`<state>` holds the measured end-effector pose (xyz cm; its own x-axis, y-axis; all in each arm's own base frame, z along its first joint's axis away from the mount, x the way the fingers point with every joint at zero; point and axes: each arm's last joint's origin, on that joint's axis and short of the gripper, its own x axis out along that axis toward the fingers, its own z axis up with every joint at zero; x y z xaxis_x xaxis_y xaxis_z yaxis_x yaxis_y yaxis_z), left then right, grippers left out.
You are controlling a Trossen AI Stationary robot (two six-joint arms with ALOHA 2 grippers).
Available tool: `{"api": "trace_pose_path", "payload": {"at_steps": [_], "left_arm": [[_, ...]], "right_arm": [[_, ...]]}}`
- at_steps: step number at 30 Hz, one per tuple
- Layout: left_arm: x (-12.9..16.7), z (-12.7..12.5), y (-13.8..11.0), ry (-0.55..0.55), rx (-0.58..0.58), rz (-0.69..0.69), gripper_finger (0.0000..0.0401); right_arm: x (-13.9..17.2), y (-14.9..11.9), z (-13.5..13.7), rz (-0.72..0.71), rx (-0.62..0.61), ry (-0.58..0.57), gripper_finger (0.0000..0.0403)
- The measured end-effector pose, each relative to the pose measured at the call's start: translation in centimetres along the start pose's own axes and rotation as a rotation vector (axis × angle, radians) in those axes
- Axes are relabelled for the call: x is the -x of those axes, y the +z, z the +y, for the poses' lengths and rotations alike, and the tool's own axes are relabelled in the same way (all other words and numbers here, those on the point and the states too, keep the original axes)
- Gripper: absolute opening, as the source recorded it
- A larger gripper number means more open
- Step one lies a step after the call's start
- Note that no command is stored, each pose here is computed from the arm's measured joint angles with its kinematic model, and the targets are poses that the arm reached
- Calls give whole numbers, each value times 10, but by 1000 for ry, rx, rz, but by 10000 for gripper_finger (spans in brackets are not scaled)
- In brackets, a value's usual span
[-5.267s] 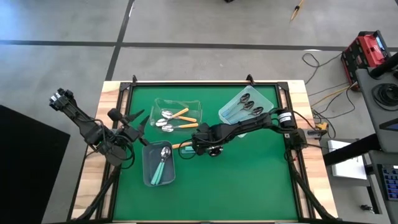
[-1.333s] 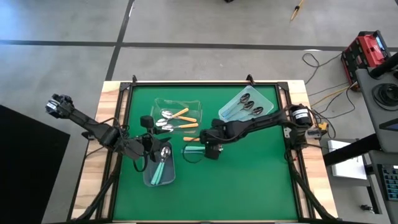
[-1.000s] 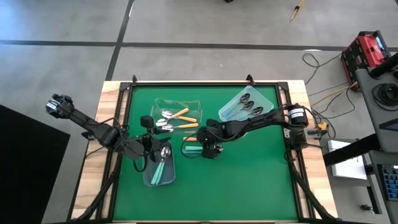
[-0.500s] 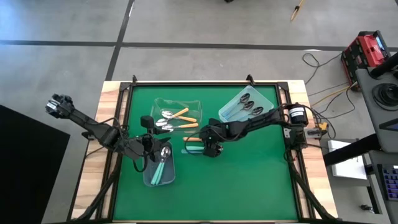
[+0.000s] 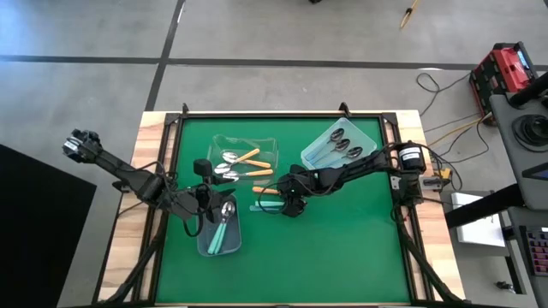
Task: Sort silverware by color (type)
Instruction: Put the orange spoon into the transparent bin
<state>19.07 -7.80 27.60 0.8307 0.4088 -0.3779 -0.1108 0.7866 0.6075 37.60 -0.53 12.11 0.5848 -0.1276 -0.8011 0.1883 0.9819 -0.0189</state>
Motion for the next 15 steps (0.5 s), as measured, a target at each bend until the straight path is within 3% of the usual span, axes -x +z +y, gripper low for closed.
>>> {"api": "trace_pose_path", "payload": {"at_steps": [4, 15], "left_arm": [[0, 0, 0, 0, 1, -1, 123], [0, 1, 1, 5, -25, -10, 123]], "right_arm": [[0, 1, 0, 1, 10, 2, 18], [12, 6, 1, -11, 28, 6, 15]]}}
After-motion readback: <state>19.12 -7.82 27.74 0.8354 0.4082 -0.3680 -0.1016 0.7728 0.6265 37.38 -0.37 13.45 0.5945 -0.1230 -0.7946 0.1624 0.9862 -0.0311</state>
